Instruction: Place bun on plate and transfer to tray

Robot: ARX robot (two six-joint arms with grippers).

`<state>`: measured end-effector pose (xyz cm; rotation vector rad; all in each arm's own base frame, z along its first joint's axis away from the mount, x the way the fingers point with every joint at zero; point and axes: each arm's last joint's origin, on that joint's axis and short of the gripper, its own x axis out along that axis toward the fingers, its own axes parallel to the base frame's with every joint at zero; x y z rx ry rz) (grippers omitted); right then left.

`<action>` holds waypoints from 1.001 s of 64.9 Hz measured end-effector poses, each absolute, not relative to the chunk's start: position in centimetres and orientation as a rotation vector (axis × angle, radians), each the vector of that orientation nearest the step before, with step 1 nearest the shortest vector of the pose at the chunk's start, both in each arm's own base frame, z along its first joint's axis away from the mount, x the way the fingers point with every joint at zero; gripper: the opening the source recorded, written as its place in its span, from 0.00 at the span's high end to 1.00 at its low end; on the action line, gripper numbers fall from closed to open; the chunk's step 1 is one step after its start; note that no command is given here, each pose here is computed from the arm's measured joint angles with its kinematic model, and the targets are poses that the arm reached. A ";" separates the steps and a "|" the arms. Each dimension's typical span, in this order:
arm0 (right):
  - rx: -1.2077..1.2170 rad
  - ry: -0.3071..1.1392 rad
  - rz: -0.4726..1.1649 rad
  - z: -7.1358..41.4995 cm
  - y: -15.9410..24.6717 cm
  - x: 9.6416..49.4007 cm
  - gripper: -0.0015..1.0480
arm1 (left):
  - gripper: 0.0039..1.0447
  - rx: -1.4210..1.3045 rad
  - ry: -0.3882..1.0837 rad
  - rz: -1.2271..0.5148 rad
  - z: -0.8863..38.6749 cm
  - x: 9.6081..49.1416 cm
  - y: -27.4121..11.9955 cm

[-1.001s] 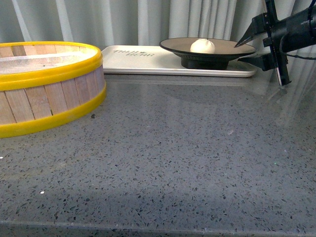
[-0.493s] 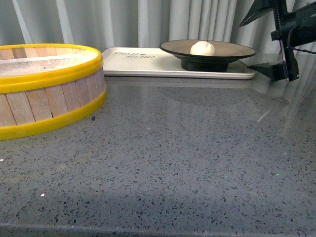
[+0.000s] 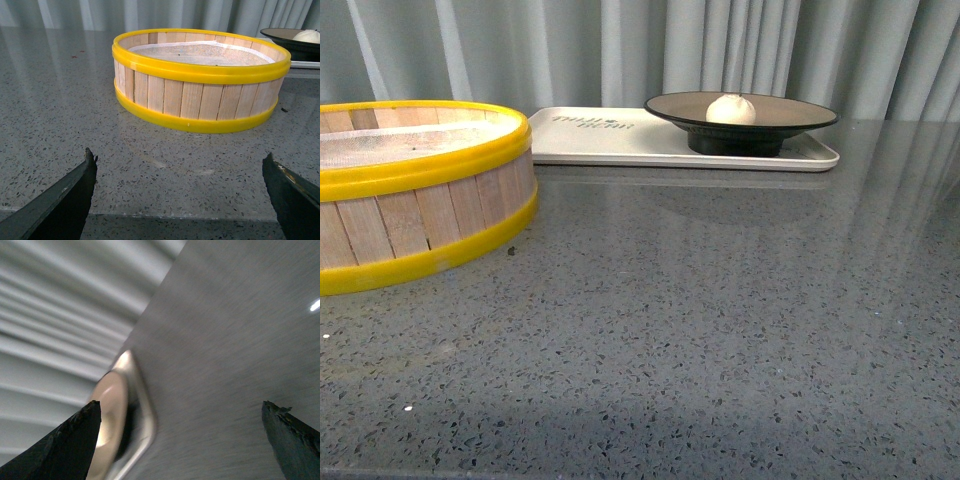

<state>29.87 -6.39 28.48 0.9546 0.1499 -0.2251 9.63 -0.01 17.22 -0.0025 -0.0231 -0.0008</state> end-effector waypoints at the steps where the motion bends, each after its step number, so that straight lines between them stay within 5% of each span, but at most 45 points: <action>1: 0.900 0.119 -0.273 28.2 -6.8 28.6 0.08 | 0.06 -0.002 -0.023 -0.001 17.2 9.6 0.0; 16: 0.328 -0.048 -0.534 24.5 -8.7 17.7 0.08 | 0.06 -0.002 -0.023 -0.001 17.2 9.6 0.0; 25: 0.088 0.034 -0.044 20.1 -7.0 14.4 0.37 | 0.06 -0.002 -0.023 0.000 17.2 9.6 0.0; 51: 0.009 0.013 -0.016 18.4 -2.9 12.5 0.99 | 0.06 -0.002 -0.023 -0.001 17.2 9.6 0.0; 65: 0.005 0.005 -0.010 17.9 -1.8 11.9 0.98 | 0.06 -0.002 -0.023 -0.001 17.2 9.6 0.0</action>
